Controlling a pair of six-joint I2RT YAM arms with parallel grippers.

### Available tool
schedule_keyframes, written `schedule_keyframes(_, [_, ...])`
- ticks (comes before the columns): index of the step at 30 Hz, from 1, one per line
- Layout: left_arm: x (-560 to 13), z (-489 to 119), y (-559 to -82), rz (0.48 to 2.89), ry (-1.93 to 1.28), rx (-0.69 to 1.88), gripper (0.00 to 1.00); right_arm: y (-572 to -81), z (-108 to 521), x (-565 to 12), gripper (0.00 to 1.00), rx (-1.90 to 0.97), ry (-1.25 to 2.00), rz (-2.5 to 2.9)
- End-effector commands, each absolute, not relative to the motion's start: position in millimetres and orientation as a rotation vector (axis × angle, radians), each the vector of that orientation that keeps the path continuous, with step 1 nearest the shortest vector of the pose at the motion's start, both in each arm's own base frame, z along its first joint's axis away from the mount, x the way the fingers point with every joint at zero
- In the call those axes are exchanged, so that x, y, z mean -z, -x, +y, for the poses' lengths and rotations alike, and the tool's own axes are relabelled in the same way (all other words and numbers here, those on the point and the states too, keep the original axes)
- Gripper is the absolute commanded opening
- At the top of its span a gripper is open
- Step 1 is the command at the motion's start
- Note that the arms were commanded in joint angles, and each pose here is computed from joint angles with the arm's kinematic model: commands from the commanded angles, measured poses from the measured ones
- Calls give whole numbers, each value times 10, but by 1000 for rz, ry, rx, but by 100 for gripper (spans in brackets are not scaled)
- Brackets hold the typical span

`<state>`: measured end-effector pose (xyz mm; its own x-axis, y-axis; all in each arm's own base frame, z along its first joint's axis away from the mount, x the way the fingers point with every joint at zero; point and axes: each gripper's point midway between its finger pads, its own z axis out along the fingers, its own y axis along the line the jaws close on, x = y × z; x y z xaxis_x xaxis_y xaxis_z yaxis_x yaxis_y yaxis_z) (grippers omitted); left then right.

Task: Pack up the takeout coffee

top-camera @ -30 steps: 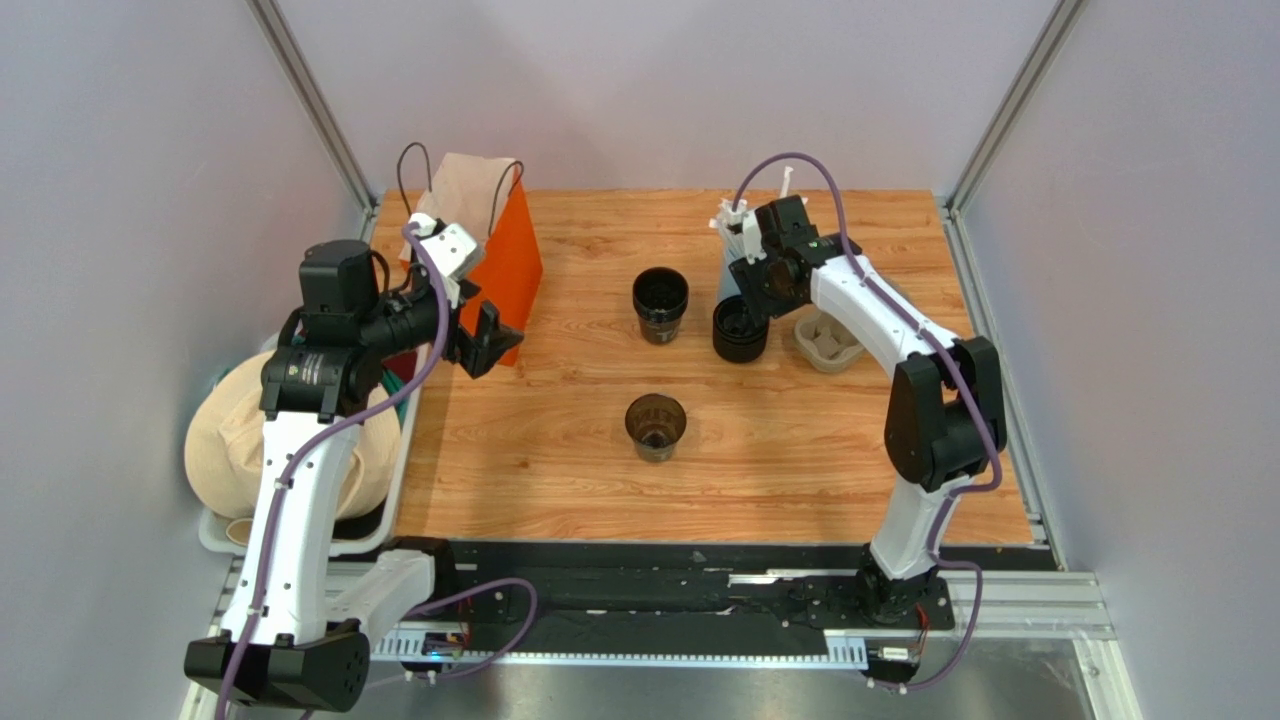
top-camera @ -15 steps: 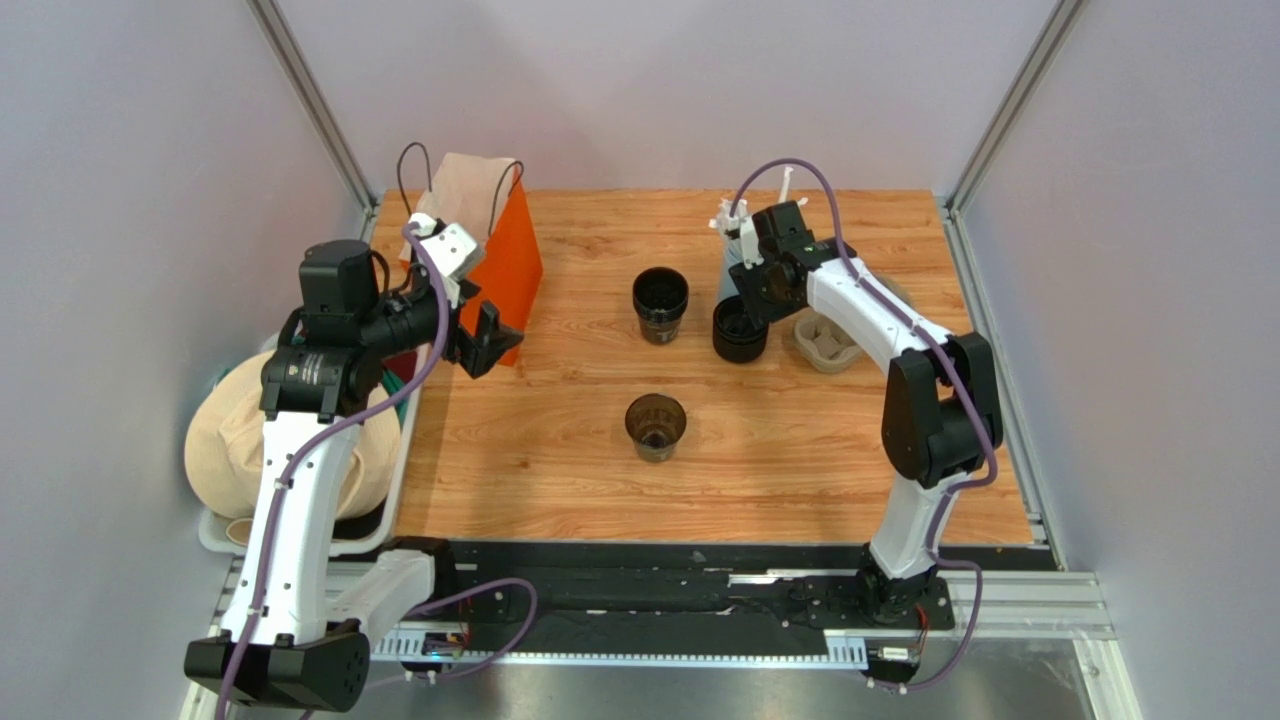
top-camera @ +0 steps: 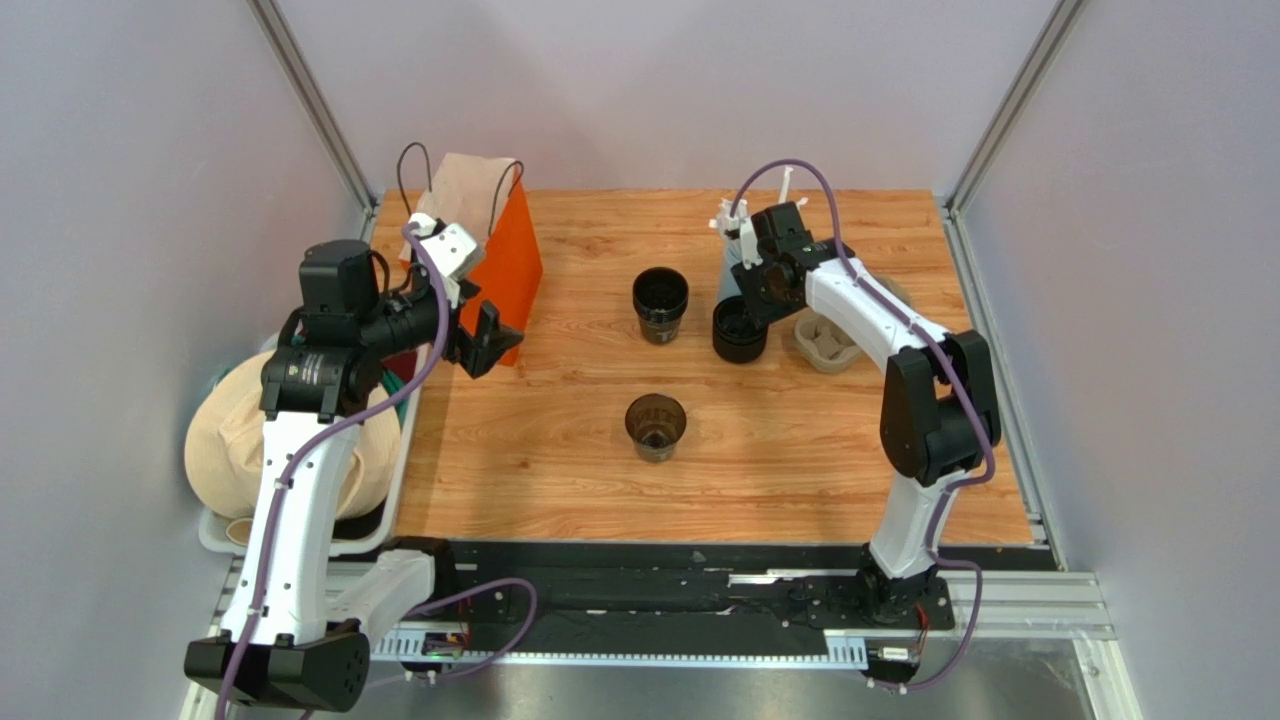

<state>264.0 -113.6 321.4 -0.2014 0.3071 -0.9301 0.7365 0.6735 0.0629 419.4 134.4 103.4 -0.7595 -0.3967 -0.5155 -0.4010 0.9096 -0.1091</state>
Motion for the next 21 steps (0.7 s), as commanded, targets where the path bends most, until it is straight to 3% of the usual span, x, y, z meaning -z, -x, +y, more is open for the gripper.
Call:
schedule_keyframes(1, [-3315,-1172,-2637,1741,-839,495,99,-4275,1371,-1017,30,-32,537,2508])
schedule_keyframes(5, [-3318,-1172,-2641,1741,-839,495,99,-4271,1386,-1020,17,-38,541,2507])
schedule_keyframes(12, [-3317,-1171,-2647,1739,-842,493,99,-4294,1379,-1086,10,-36,529,2491])
schedule_keyframes(21, [-3318,-1174,-2639,1740,-840,496,99,-4344,1382,-1283,8,-28,529,2441])
